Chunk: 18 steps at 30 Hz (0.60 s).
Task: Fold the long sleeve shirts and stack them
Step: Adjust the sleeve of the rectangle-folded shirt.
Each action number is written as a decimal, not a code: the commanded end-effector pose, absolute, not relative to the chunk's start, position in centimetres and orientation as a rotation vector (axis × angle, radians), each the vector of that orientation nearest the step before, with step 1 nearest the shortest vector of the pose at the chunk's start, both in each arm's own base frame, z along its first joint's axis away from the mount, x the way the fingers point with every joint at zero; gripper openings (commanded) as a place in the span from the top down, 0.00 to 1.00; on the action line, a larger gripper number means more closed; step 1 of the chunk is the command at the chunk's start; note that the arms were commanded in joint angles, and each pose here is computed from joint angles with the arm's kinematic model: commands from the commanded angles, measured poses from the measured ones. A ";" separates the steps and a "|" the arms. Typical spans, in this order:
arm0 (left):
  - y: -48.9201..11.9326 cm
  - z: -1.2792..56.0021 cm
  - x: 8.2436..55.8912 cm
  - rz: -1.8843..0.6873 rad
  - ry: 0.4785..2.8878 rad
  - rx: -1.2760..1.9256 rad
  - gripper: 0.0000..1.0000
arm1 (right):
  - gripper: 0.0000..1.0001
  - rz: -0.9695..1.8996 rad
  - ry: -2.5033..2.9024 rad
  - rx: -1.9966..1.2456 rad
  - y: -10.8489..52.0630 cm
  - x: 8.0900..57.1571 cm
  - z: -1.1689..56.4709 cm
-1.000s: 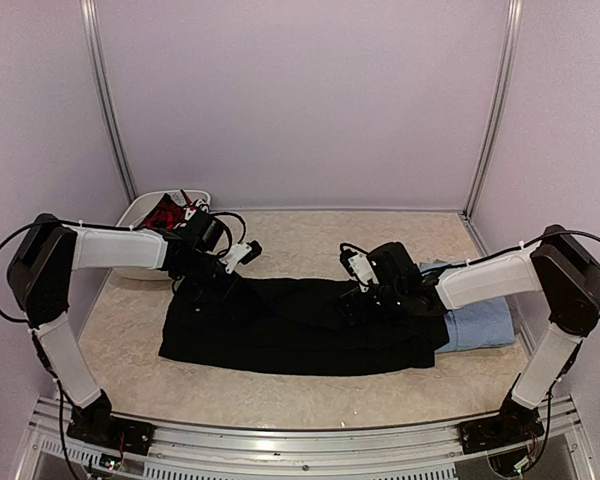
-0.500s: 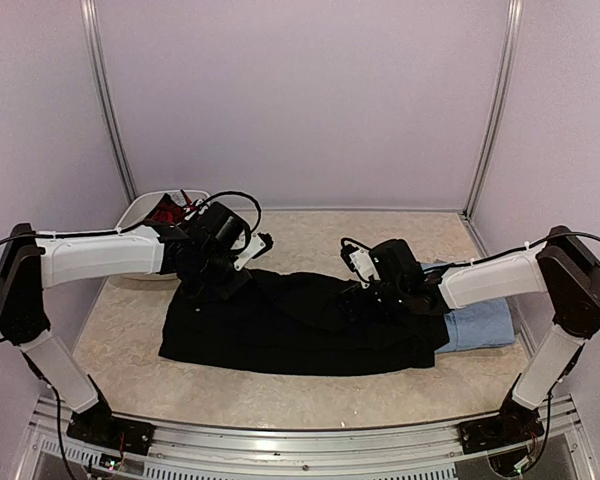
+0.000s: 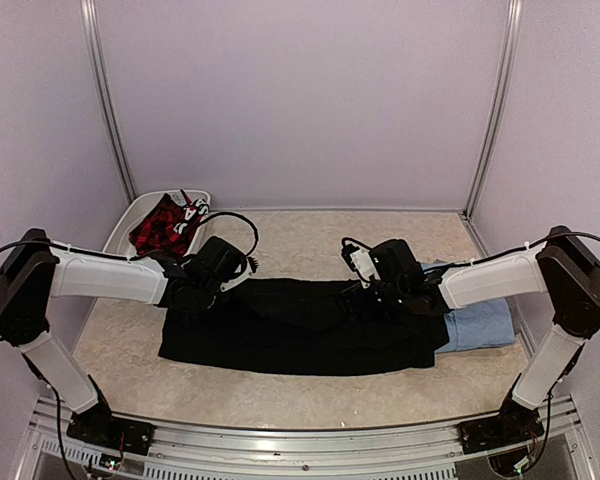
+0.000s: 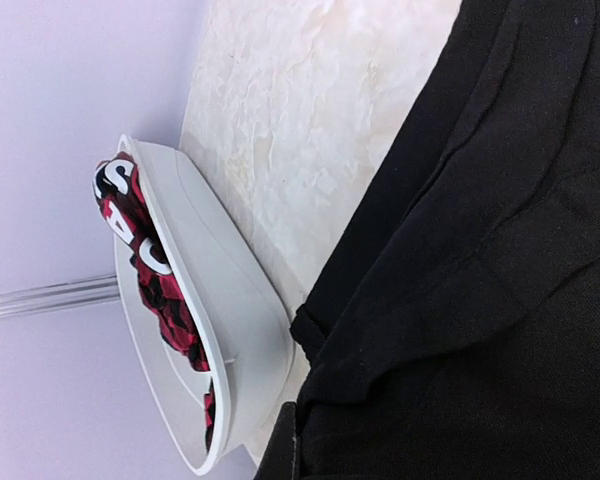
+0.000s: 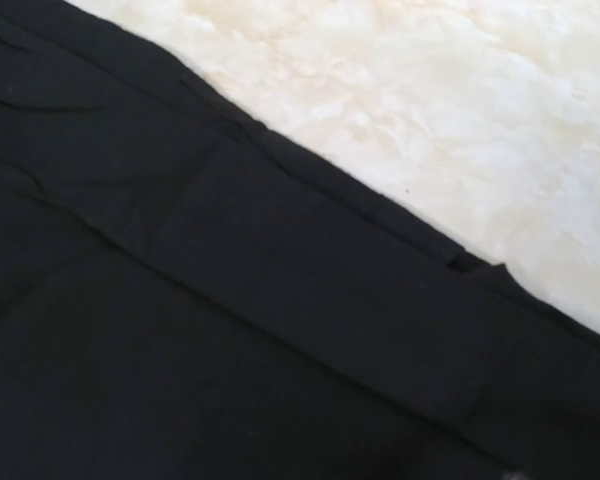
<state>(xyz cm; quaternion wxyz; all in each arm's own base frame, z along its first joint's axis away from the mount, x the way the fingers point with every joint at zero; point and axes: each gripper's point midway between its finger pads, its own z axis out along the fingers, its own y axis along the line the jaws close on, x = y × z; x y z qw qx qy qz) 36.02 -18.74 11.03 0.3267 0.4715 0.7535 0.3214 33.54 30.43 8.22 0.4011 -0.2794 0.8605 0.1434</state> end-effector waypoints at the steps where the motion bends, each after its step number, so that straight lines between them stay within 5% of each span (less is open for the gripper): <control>1: -19.3 13.9 37.2 0.964 1.800 1.171 1.00 | 0.17 0.347 2.168 -0.705 30.2 33.3 8.1; 13: -20.0 11.5 35.3 0.968 1.755 1.213 0.86 | 0.17 0.326 2.172 -0.664 29.2 33.9 9.3; 18: -18.6 9.9 34.0 0.985 1.824 1.225 0.69 | 0.17 0.297 2.170 -0.652 28.5 34.2 9.7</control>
